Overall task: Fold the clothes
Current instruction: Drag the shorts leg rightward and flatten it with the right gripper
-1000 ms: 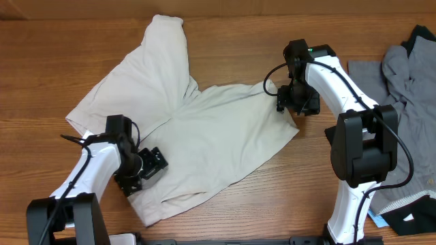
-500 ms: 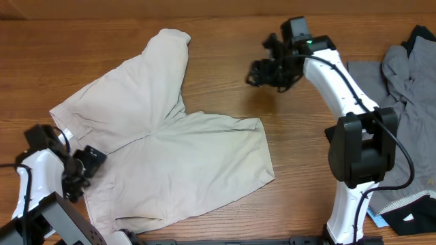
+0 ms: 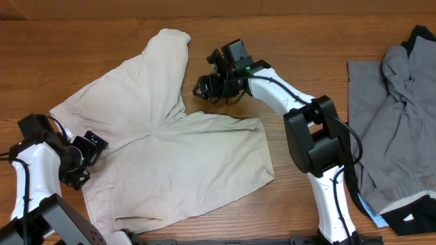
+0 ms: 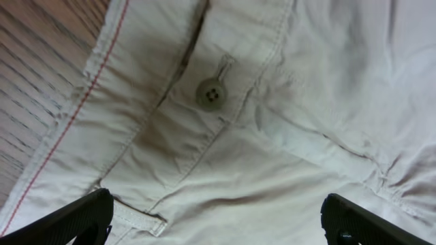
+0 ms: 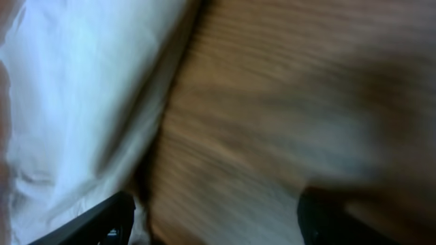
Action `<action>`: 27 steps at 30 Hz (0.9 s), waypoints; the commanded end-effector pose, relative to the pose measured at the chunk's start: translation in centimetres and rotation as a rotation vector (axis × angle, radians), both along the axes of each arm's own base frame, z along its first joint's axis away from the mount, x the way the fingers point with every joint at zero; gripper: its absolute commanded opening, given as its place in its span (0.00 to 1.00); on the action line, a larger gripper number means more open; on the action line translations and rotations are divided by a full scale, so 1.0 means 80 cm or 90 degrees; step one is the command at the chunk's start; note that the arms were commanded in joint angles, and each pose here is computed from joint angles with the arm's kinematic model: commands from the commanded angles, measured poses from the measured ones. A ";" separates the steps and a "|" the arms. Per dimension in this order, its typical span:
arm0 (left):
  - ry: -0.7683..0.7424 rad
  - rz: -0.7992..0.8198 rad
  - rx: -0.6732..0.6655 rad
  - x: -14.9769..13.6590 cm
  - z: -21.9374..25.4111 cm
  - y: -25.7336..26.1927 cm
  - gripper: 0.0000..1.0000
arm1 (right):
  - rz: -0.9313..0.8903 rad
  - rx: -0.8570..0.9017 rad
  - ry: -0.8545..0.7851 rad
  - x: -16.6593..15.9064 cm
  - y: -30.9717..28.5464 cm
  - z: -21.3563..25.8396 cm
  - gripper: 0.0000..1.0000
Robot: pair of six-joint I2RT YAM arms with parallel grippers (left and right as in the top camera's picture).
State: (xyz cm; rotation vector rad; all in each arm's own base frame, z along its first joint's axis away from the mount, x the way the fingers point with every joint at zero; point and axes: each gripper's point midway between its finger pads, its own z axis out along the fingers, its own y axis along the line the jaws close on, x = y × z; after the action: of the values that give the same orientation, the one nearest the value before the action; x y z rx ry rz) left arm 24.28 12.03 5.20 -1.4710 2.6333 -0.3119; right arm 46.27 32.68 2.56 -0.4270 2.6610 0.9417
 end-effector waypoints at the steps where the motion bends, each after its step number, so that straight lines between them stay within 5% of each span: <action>1: -0.011 -0.023 -0.006 0.007 0.006 -0.005 1.00 | -0.004 0.013 -0.035 0.013 0.018 0.000 0.79; 15: -0.006 -0.028 -0.012 0.006 0.006 -0.010 1.00 | 0.014 -0.057 -0.076 -0.007 0.063 -0.059 0.78; 21: -0.002 -0.028 -0.014 0.004 0.005 -0.011 1.00 | 0.030 -0.013 -0.130 -0.001 0.095 -0.042 0.77; 26: -0.002 -0.028 -0.014 0.004 0.005 -0.011 1.00 | 0.083 0.104 -0.172 0.000 0.130 -0.001 0.70; 27: -0.003 -0.028 -0.014 0.004 0.005 -0.011 1.00 | 0.086 0.110 -0.176 0.000 0.133 0.001 0.58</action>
State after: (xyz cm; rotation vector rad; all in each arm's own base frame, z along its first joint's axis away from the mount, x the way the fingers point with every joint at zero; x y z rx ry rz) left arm 23.99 11.19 5.20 -1.4686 2.6629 -0.3356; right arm 47.40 42.13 2.57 -0.6035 2.3267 0.9586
